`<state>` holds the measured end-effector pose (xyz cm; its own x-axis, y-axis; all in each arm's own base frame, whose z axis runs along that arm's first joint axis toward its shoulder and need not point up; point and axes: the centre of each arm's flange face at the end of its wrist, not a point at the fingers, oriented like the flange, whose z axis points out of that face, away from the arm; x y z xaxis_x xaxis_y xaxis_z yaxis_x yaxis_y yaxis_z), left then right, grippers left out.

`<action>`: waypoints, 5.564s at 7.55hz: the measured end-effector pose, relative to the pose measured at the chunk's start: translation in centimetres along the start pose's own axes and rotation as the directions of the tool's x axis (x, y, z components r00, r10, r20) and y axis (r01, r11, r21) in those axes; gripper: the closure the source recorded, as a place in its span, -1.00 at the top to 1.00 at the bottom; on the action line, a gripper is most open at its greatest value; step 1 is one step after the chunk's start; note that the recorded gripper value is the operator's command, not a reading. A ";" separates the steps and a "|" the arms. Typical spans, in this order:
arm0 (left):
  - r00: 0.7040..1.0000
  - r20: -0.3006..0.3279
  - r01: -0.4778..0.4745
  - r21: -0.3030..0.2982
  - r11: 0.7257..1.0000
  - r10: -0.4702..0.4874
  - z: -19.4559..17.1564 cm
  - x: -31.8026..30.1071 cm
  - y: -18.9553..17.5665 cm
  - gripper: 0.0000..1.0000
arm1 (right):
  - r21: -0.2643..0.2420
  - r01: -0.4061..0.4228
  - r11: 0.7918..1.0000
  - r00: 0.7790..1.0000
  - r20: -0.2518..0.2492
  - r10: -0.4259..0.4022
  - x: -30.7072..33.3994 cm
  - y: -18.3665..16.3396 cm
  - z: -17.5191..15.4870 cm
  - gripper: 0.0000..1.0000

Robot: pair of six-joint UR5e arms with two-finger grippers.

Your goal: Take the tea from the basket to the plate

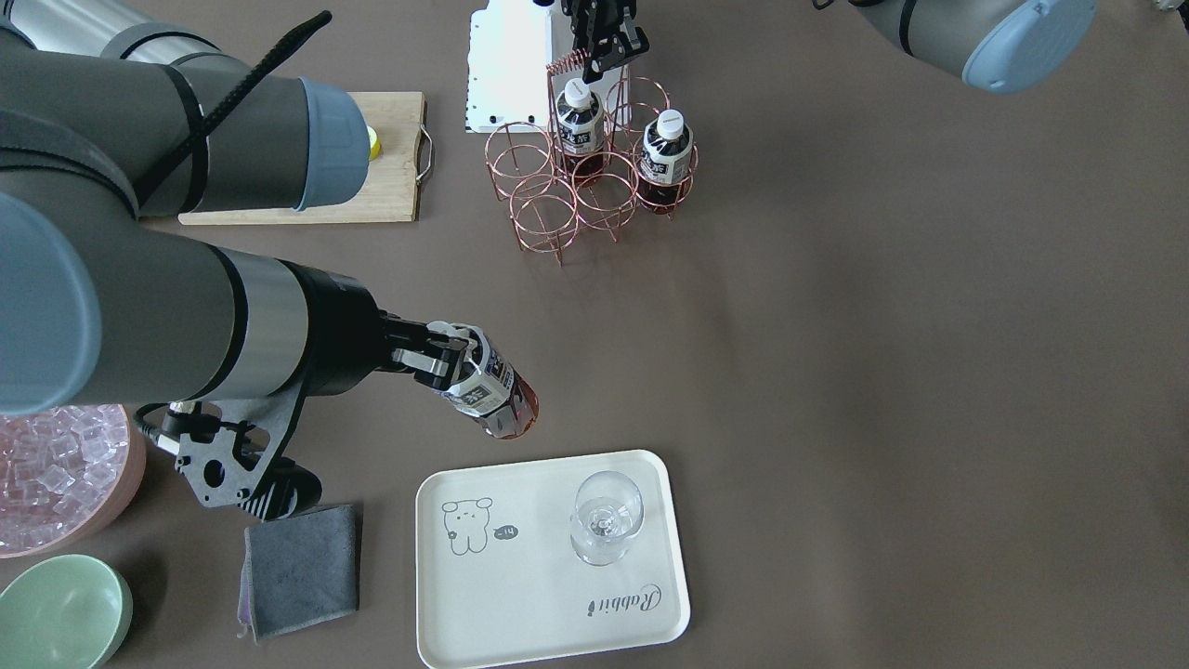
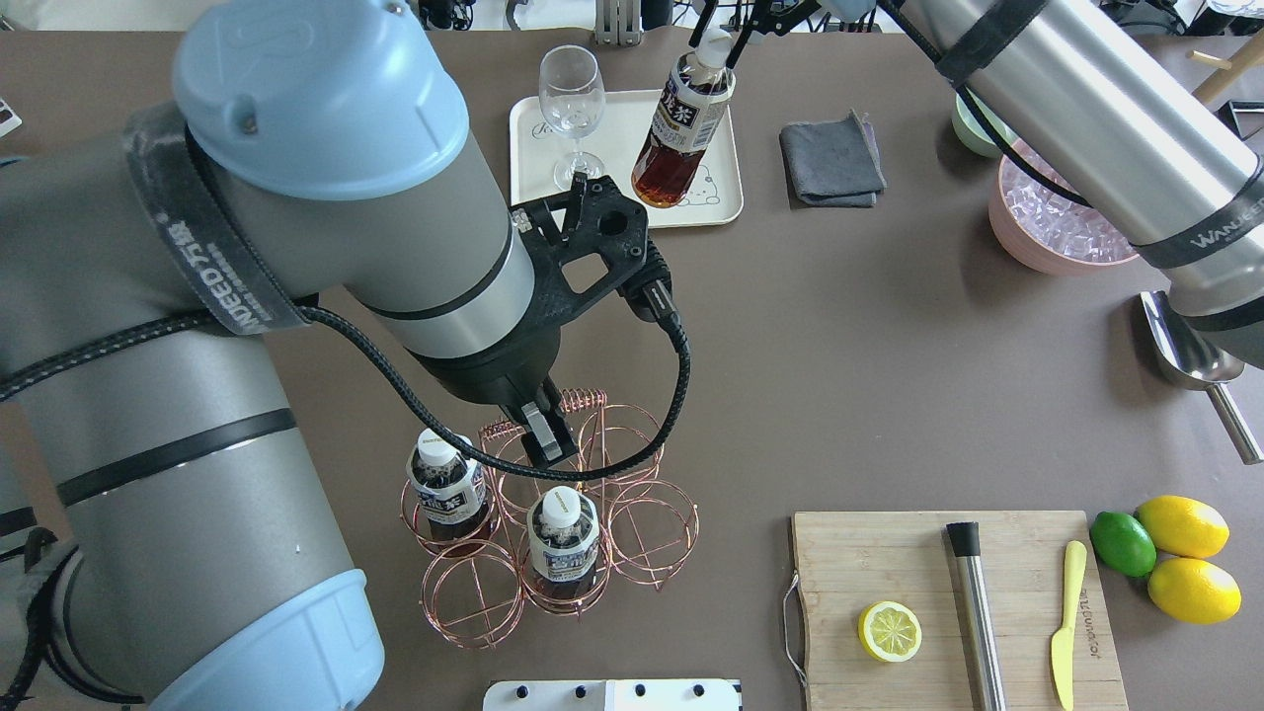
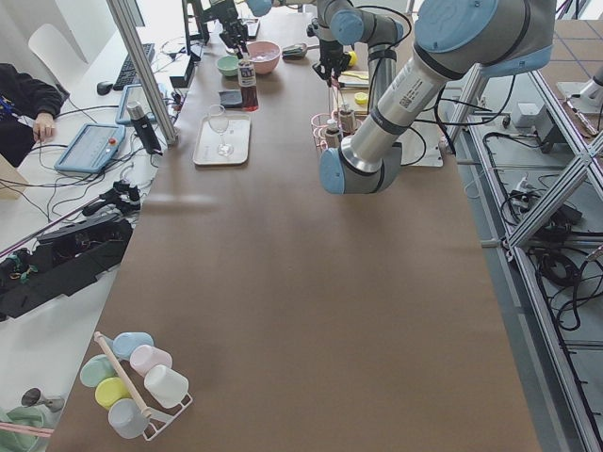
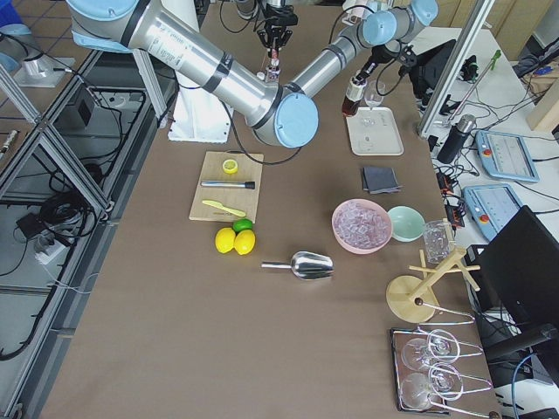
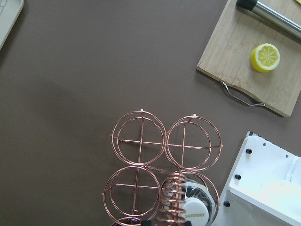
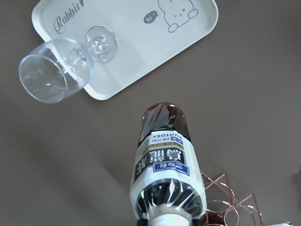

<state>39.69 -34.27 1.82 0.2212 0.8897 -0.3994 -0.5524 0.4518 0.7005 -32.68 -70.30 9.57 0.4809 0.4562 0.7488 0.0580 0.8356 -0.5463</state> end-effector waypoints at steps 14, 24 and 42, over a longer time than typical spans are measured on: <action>0.931 0.244 0.280 -0.005 0.960 -0.270 -12.5 -21.1 7.8 -1.00 | 0.155 0.479 0.864 0.855 -0.308 -0.418 -4.9 -9.2 8.9 -0.04; 0.929 0.365 0.001 -0.184 0.983 0.068 -14.0 -55.4 20.0 -1.00 | 0.118 0.519 0.847 0.828 -0.318 -0.462 -0.8 -1.1 2.3 1.00; 0.884 0.322 -0.253 -0.280 0.926 0.339 -8.6 -57.0 18.5 -1.00 | 0.113 0.497 0.860 0.818 -0.391 -0.422 65.2 -3.3 -8.6 1.00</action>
<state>9.94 -77.15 32.43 0.2670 0.9608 0.0743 -0.7928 0.1752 0.5838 5.96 -45.93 56.93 0.7111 -0.0990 0.6961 0.1905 0.9801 -0.0552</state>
